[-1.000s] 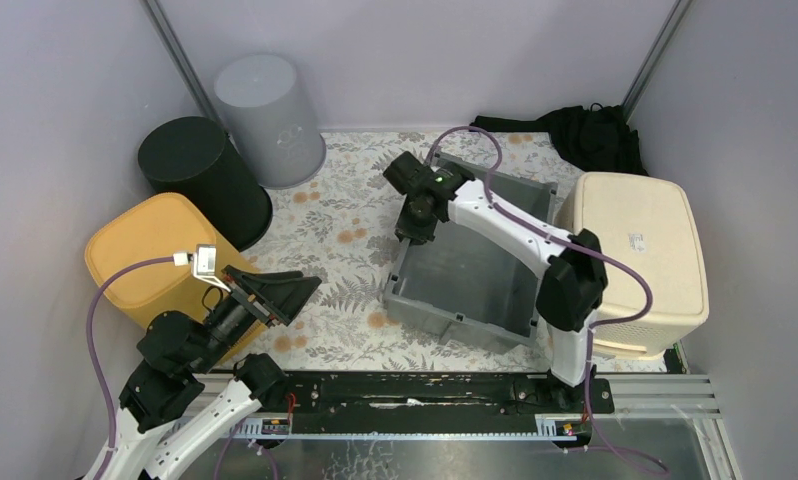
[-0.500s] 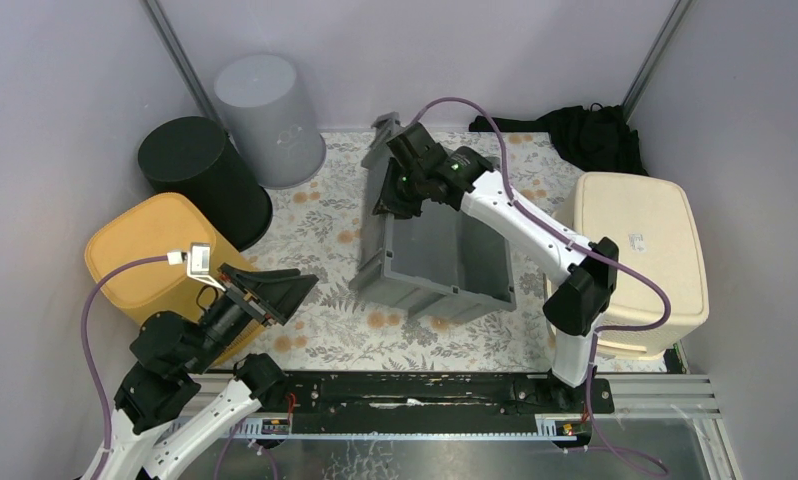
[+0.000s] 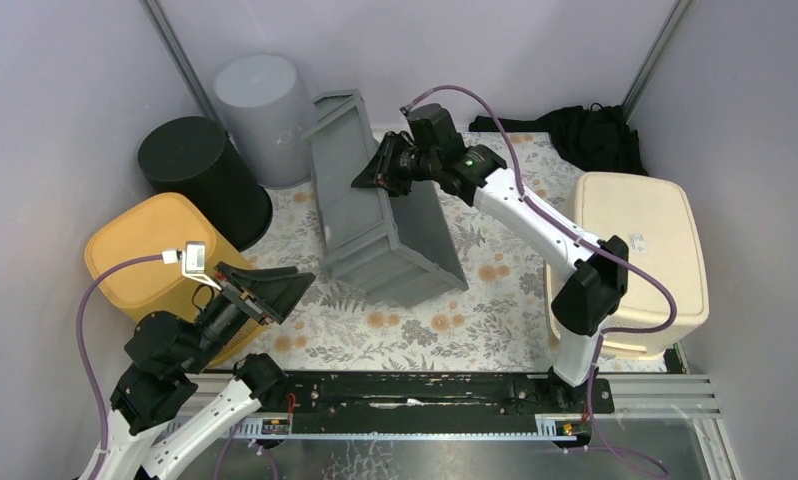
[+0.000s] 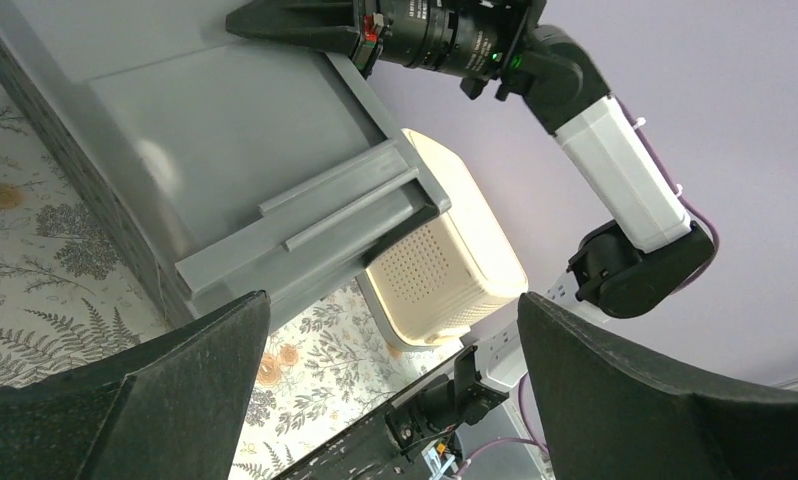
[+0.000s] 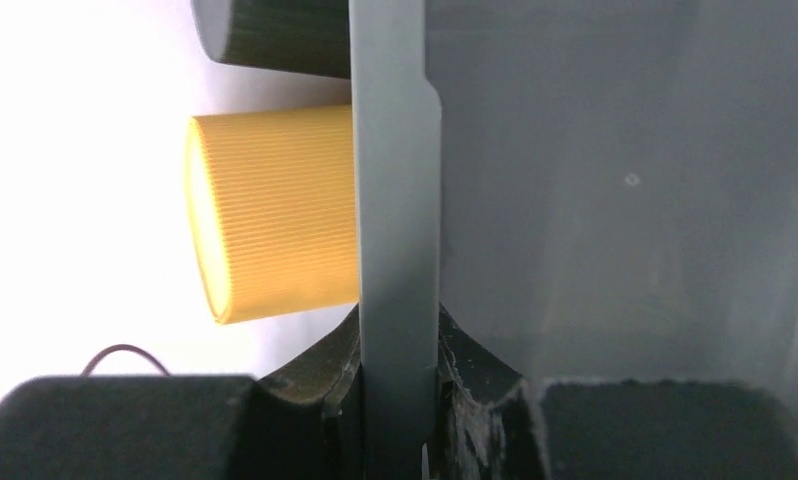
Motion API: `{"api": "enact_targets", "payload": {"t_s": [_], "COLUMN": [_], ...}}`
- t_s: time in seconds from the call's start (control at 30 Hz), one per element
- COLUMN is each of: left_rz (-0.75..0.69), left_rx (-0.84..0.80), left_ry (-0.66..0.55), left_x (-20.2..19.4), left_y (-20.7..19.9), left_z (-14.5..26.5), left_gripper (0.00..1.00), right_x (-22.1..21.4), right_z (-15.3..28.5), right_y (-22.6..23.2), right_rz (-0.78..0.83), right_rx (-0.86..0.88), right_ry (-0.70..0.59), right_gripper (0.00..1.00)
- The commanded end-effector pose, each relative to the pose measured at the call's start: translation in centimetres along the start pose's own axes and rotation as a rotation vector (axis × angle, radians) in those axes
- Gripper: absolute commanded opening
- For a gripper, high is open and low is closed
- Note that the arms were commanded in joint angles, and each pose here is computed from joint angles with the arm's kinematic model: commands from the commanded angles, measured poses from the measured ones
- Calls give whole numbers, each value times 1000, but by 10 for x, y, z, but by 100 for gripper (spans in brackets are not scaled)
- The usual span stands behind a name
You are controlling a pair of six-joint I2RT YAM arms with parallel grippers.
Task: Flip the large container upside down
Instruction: Turn the container upside down at the center of the board.
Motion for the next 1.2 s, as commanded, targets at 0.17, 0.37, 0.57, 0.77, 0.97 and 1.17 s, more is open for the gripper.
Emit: {"api": "enact_targets", "payload": {"t_s": [0.17,0.37,0.57,0.77,0.97,1.17], "left_rz": [-9,-4,1,3,2,0], "left_rx": [8,13,14,25,33,29], "left_ry": [-28,-19,-10,6,17,39], "left_x": [9,8,7,2,-2,-4], "left_y": [-2,-2,-2,1,3,1], "left_z": [-1,-4,-6,-9,-15,-23], "left_gripper": [100,100,100,100,100,100], "right_x": [23,30,25,16,13,13], "right_z": [41,36,31,26,27,31], "right_y": [61,39,17,-19,-40,-61], "right_rz": [-54,-181,-228,-223,-190,-174], "right_rx": [520,622,663,578,488,434], "right_ry": [-40,-46,-9,-8,-14,-12], "right_gripper": [0,0,2,33,63,89]}}
Point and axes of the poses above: each gripper's point midway between its finger pads, its own z axis back along the fingers, its own y axis along the line the jaws close on, x = y × z, the point moved 3 cm from there along z, back along the fingers, and after that the axes turned 12 degrees about -z, right-handed, at the moved point
